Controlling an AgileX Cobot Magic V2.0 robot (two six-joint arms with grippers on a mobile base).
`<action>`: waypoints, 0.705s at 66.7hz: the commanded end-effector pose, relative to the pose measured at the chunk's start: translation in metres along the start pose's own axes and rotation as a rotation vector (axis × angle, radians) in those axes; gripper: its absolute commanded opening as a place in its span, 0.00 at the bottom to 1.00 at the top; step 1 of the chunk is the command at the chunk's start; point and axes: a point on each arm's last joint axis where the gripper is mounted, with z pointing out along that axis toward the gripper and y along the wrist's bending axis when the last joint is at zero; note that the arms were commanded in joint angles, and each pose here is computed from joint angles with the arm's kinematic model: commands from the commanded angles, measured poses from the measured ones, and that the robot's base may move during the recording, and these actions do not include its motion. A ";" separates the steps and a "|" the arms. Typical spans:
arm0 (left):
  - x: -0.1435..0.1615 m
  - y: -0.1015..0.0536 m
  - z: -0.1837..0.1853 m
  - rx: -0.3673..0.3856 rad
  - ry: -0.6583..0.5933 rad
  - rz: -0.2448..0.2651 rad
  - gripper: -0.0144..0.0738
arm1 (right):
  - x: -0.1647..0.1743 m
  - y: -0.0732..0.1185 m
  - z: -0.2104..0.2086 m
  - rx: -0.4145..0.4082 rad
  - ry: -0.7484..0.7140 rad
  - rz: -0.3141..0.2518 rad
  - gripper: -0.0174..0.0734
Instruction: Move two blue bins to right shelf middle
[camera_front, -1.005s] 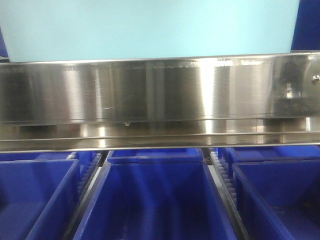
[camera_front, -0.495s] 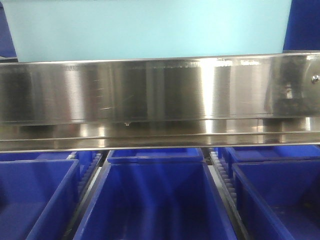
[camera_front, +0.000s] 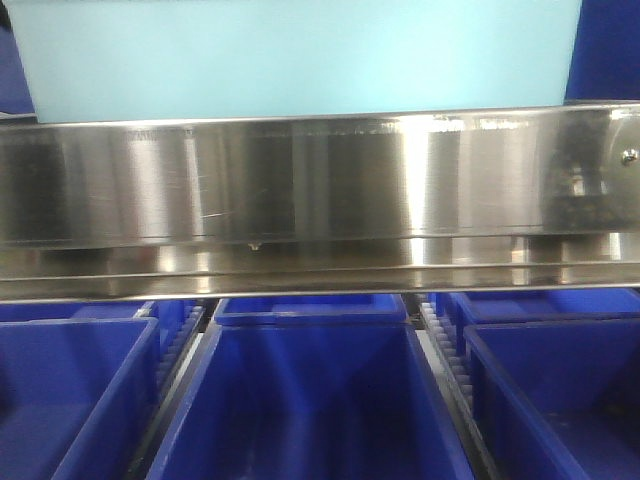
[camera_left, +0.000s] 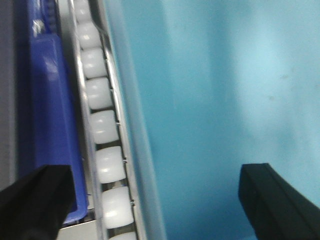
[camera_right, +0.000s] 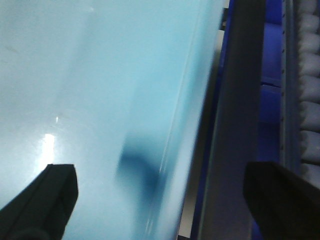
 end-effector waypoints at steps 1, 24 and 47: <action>0.001 -0.002 0.004 0.020 -0.034 -0.008 0.70 | 0.000 0.000 0.008 -0.002 -0.030 -0.003 0.75; 0.001 -0.003 0.006 0.032 -0.049 -0.016 0.04 | 0.000 0.001 0.014 -0.004 -0.021 -0.001 0.02; -0.003 -0.005 0.000 0.045 -0.064 -0.024 0.04 | 0.001 0.002 0.013 -0.021 -0.021 0.014 0.02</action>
